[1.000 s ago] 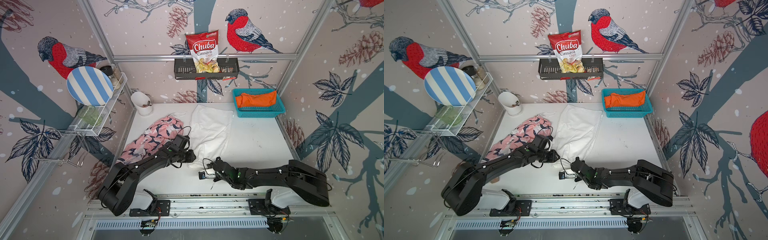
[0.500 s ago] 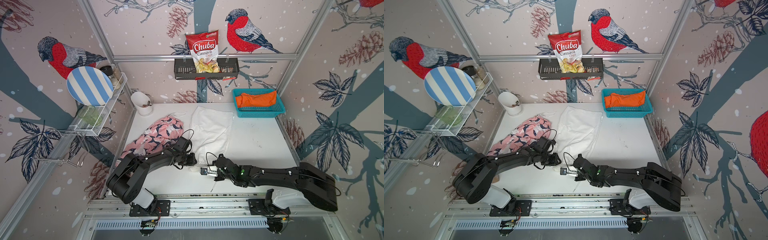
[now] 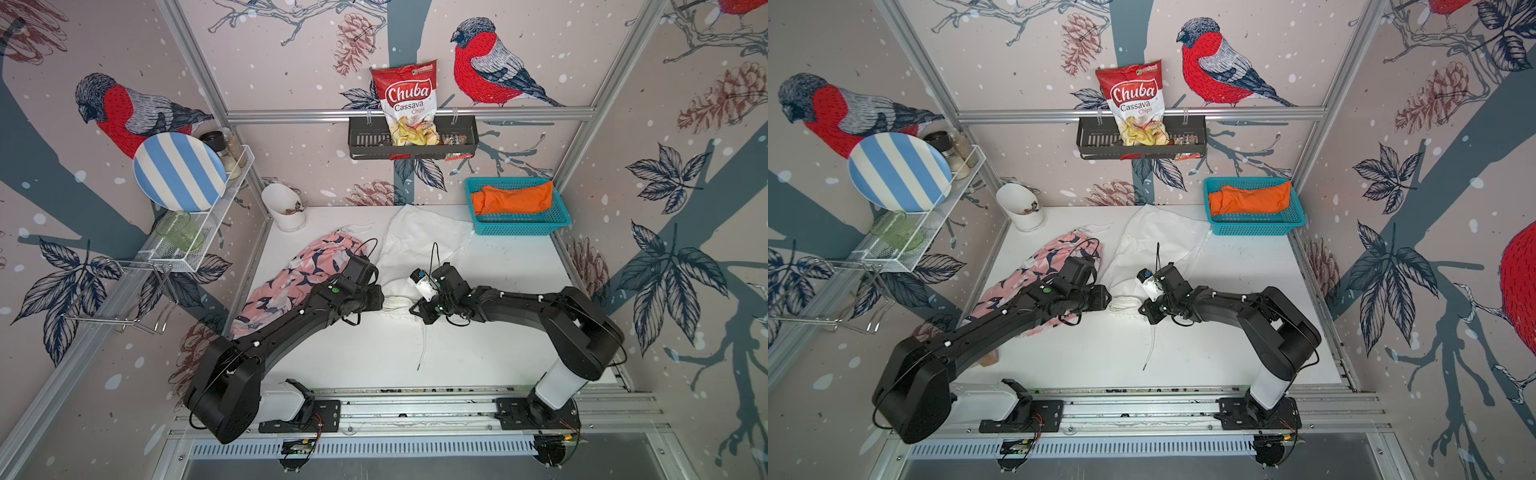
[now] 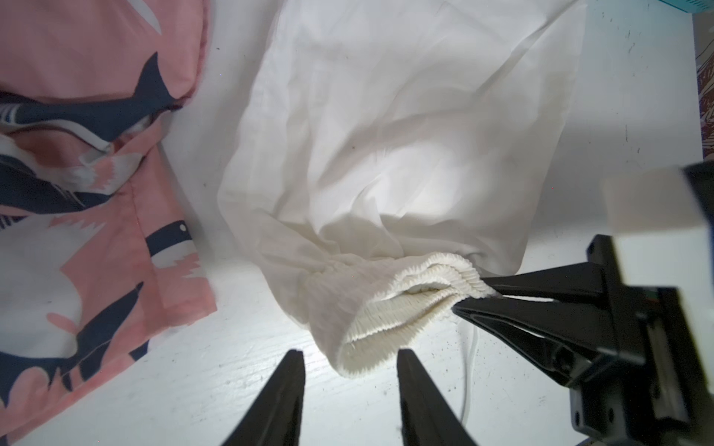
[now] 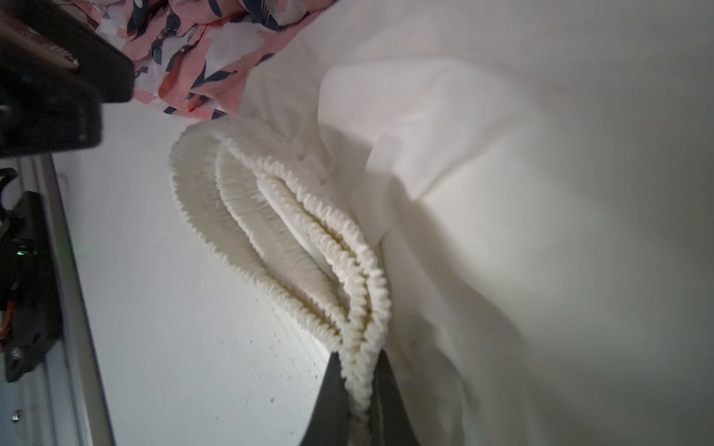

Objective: Roll up the shorts
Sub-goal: Roll the shorts at the center of the board.

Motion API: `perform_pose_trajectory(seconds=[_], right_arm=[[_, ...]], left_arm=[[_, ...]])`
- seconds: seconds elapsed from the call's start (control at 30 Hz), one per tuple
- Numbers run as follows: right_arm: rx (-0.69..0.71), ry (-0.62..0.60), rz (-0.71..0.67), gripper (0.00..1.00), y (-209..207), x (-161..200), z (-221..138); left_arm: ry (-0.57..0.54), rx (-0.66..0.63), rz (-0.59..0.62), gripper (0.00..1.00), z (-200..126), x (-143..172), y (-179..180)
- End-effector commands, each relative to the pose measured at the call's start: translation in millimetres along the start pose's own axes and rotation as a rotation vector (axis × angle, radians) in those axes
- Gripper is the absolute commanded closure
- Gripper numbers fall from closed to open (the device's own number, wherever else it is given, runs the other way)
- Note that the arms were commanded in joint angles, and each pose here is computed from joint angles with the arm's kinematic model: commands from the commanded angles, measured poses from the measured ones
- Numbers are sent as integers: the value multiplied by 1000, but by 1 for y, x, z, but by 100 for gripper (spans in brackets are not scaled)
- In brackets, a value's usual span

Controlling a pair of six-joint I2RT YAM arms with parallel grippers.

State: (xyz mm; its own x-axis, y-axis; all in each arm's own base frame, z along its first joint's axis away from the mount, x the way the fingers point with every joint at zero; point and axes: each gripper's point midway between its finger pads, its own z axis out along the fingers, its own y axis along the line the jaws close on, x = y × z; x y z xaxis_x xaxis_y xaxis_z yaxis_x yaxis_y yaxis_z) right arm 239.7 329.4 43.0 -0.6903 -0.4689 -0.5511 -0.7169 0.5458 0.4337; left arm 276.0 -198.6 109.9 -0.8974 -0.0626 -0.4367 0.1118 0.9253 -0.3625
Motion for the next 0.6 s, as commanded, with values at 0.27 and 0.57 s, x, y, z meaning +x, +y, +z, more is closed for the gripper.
perform_pose_trajectory(seconds=[0.27,0.57], right_arm=[[-188,3,482,100,-6,3,-15],[-154,65,530,100,-19,17,-10]], left_arm=[[69,10,35,57,20,12,-21],[63,-32,56,61,48,-5,-25]])
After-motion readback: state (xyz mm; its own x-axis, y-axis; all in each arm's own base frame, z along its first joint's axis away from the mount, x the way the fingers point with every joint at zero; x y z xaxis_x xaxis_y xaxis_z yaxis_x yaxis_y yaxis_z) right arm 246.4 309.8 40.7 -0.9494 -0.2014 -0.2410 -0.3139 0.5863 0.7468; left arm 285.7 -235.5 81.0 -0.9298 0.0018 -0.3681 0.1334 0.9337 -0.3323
